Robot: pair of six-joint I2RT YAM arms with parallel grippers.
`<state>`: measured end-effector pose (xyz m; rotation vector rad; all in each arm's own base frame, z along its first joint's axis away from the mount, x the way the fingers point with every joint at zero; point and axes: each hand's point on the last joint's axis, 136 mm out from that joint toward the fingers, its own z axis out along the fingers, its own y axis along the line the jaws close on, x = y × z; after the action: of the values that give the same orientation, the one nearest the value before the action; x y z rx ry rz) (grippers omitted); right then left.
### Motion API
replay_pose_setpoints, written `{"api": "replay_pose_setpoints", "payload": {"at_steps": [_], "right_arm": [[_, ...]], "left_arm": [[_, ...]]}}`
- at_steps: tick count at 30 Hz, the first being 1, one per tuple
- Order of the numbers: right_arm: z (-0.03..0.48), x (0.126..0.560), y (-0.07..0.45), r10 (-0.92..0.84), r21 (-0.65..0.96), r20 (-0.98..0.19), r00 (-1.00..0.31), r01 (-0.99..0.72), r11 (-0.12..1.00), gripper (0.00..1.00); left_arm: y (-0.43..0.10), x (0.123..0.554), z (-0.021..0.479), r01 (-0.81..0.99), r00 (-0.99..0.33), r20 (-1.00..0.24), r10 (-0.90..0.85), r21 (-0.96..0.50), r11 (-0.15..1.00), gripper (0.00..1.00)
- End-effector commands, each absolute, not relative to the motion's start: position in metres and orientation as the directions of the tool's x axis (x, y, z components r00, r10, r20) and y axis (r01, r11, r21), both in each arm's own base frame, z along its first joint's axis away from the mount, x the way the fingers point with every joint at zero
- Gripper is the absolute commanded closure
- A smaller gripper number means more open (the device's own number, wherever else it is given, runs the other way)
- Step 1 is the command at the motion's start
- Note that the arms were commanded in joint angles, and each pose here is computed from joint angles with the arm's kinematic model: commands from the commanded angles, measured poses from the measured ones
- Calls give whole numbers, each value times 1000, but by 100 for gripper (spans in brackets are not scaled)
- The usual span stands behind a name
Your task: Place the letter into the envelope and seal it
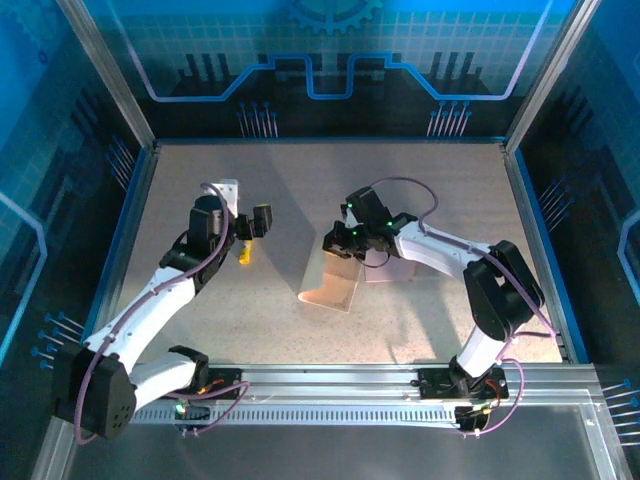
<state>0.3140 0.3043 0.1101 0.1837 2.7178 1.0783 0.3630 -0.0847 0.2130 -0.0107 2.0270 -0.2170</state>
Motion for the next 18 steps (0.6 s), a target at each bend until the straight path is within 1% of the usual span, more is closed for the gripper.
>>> {"api": "replay_pose_setpoints", "payload": {"at_steps": [1, 10, 18], "right_arm": [[119, 320, 303, 197, 725, -212, -957, -19, 689, 100], [124, 321, 286, 182, 733, -238, -954, -53, 679, 100], [114, 309, 260, 165, 719, -235, -958, -57, 693, 100]], "left_arm": [[-94, 366, 209, 125, -467, -873, -137, -218, 968, 1], [-109, 364, 189, 194, -562, -810, -166, -324, 926, 1], [-119, 365, 189, 240, -588, -785, -197, -401, 884, 1]]}}
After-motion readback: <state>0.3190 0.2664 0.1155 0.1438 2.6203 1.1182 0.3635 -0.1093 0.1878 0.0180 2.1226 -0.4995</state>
